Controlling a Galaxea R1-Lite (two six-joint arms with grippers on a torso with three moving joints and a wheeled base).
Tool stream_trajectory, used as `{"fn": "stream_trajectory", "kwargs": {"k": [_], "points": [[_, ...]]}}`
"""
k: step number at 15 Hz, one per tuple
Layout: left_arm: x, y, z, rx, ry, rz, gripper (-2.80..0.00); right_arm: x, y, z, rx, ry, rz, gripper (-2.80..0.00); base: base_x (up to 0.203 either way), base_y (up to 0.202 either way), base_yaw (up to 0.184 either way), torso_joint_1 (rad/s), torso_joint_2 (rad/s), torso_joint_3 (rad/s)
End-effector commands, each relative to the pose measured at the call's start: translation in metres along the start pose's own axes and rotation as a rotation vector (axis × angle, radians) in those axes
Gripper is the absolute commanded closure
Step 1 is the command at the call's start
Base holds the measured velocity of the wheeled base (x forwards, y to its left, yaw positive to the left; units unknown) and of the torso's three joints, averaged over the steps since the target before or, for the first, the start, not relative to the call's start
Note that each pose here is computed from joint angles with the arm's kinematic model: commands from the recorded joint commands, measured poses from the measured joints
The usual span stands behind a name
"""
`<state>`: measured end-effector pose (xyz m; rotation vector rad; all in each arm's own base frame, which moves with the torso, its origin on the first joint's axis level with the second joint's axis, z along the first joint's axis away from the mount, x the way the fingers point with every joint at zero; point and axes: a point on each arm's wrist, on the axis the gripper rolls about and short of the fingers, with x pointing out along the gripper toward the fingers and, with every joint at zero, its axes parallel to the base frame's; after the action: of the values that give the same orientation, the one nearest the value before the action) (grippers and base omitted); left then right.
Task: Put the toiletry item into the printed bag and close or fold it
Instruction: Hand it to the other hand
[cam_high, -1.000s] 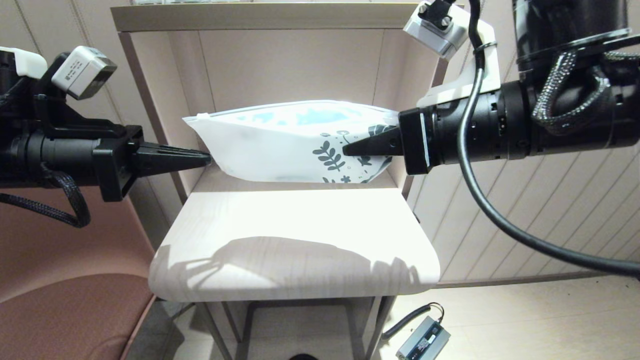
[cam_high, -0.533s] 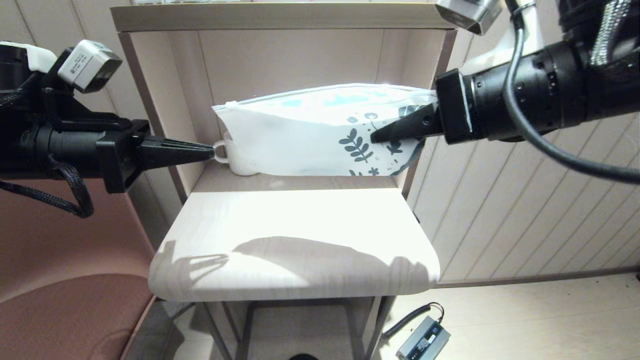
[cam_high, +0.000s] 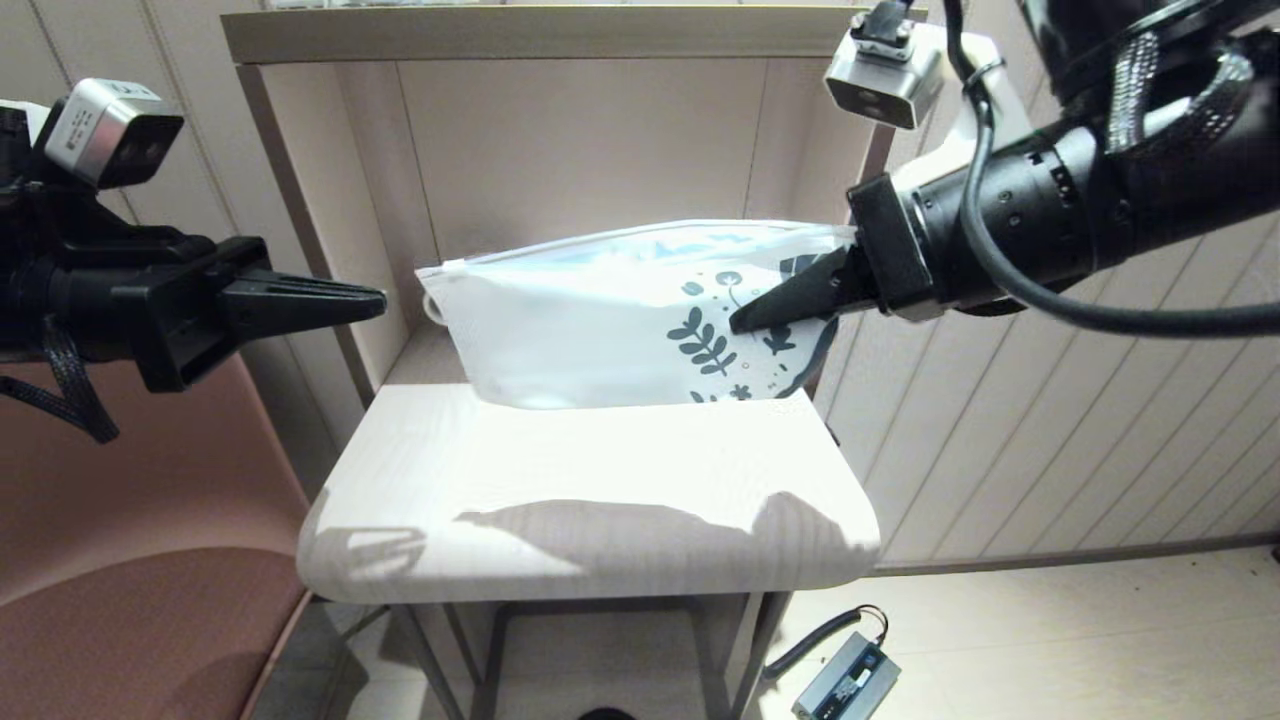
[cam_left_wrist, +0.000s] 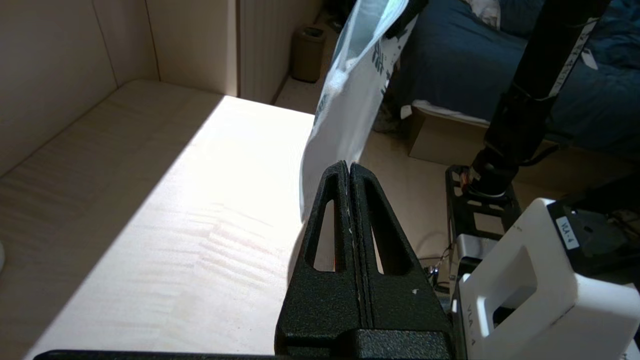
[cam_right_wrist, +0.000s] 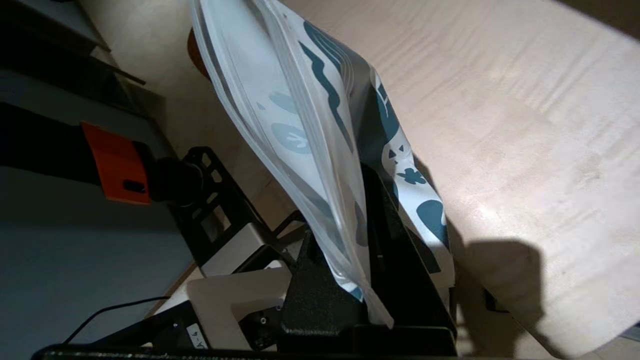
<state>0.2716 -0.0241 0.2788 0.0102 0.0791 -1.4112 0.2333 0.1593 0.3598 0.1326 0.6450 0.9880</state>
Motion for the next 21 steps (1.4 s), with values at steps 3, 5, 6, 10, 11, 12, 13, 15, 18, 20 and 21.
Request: {"fn": "stream_trajectory", "kwargs": {"k": [3, 5, 6, 10, 11, 12, 13, 15, 18, 20, 21], "points": [[0.002, 0.009, -0.012, 0.006, 0.003, -0.013, 0.00, 0.005, -0.021, 0.000, 0.055, 0.036, 0.111, 0.00, 0.000, 0.000, 0.000, 0.000, 0.00, 0.000], [0.002, 0.014, -0.014, 0.003, 0.004, -0.014, 0.00, 0.002, -0.022, -0.001, 0.061, 0.052, 0.134, 0.00, 0.000, 0.000, 0.000, 0.000, 0.00, 0.000], [0.002, 0.014, -0.014, 0.011, 0.004, -0.011, 0.00, 0.003, -0.023, -0.002, 0.062, 0.054, 0.132, 0.00, 0.000, 0.000, 0.000, 0.000, 0.00, 0.000], [0.002, 0.014, -0.022, 0.086, 0.007, -0.020, -2.80, 0.000, -0.028, -0.001, 0.058, 0.044, 0.120, 0.00, 0.000, 0.000, 0.000, 0.000, 0.00, 0.000], [0.003, 0.012, -0.023, 0.089, 0.006, -0.022, -2.80, 0.001, -0.027, 0.000, 0.053, 0.045, 0.124, 0.00, 0.000, 0.000, 0.000, 0.000, 0.00, 0.000], [0.003, 0.012, -0.025, 0.092, 0.006, -0.024, -2.80, 0.002, -0.026, 0.000, 0.048, 0.045, 0.127, 0.00, 0.000, 0.000, 0.000, 0.000, 0.00, 0.000], [0.002, 0.010, -0.025, 0.106, 0.004, -0.028, -2.80, 0.003, -0.026, 0.000, 0.048, 0.047, 0.129, 0.00, 0.000, 0.000, 0.000, 0.000, 0.00, 0.000], [0.010, 0.008, -0.021, 0.120, -0.002, -0.062, -2.80, 0.009, -0.029, -0.001, 0.050, 0.061, 0.131, 0.00, 0.000, 0.000, 0.000, 0.000, 0.00, 0.000], [0.030, 0.006, -0.018, 0.126, -0.001, -0.128, -2.80, 0.020, -0.025, -0.003, 0.024, 0.081, 0.155, 0.00, 0.000, 0.000, 0.000, 0.000, 0.00, 0.000], [0.044, 0.000, -0.019, 0.113, 0.003, -0.177, -2.80, 0.026, -0.026, -0.003, 0.015, 0.090, 0.161, 0.00, 0.000, 0.000, 0.000, 0.000, 0.00, 0.000], [0.048, 0.000, -0.021, 0.100, 0.009, -0.188, -2.80, 0.028, -0.025, -0.003, 0.008, 0.087, 0.167, 0.00, 0.000, 0.000, 0.000, 0.000, 0.00, 0.000]]}}
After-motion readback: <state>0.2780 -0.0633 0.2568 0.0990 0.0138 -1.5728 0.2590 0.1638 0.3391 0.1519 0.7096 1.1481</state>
